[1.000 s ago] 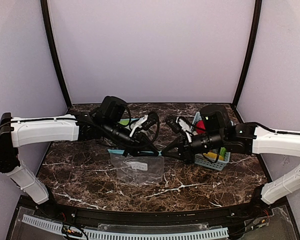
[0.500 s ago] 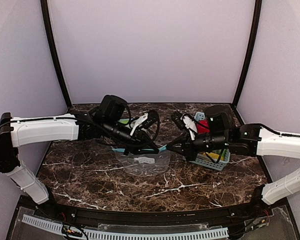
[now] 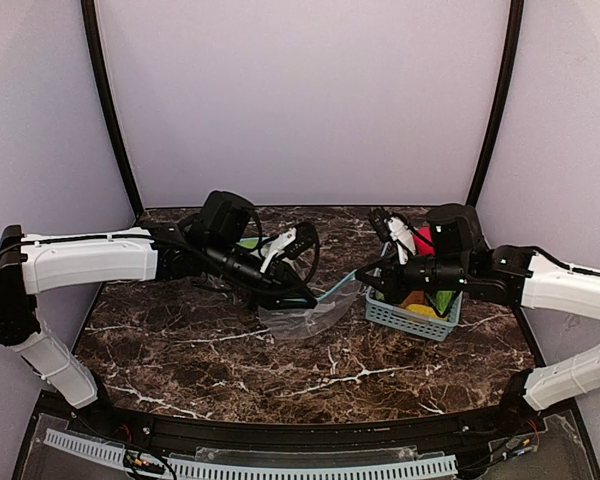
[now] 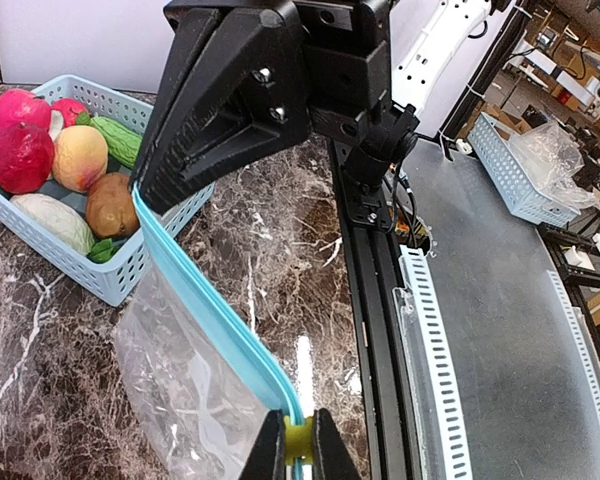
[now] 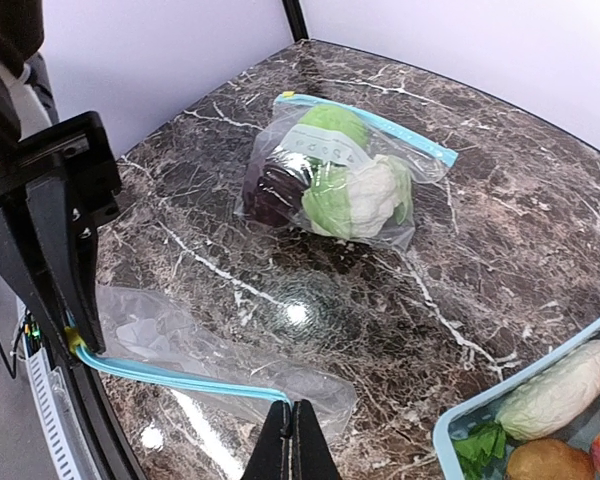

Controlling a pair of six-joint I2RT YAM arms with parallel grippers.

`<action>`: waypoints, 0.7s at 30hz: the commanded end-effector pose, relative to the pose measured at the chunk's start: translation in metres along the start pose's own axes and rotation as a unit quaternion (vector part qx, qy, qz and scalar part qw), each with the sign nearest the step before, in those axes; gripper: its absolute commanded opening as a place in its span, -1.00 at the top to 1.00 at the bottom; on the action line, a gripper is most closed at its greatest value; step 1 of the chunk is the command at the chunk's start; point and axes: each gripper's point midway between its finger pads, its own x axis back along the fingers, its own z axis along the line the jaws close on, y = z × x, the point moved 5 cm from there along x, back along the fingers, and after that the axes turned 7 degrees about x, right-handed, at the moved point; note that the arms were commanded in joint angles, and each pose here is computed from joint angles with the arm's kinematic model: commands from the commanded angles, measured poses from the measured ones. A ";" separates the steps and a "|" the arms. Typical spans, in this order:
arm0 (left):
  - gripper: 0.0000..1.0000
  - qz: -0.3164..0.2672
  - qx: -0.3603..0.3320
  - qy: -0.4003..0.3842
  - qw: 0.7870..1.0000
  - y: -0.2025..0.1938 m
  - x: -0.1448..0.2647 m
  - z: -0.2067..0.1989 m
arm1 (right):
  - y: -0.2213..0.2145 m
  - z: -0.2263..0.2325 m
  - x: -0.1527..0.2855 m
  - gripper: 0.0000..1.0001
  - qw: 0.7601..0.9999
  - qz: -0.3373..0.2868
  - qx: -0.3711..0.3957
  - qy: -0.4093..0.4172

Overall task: Place the food in the zip-top bag and seal the zipper
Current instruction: Unzip the zipper of the food storage bag.

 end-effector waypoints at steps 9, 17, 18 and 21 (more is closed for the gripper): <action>0.99 0.032 0.016 -0.020 0.999 -0.009 0.002 -0.010 | 0.004 -0.053 0.018 1.00 0.991 -0.018 -0.026 -0.129; 0.99 0.035 0.010 -0.008 0.999 -0.009 0.005 -0.009 | 0.001 -0.071 0.023 1.00 0.987 -0.019 -0.041 -0.154; 0.99 0.035 0.008 -0.006 0.999 -0.008 0.005 -0.009 | 0.001 -0.074 0.024 1.00 0.986 -0.019 -0.042 -0.158; 0.99 0.036 0.006 -0.002 0.999 -0.008 0.005 -0.009 | 0.000 -0.082 0.027 1.00 0.984 -0.021 -0.049 -0.167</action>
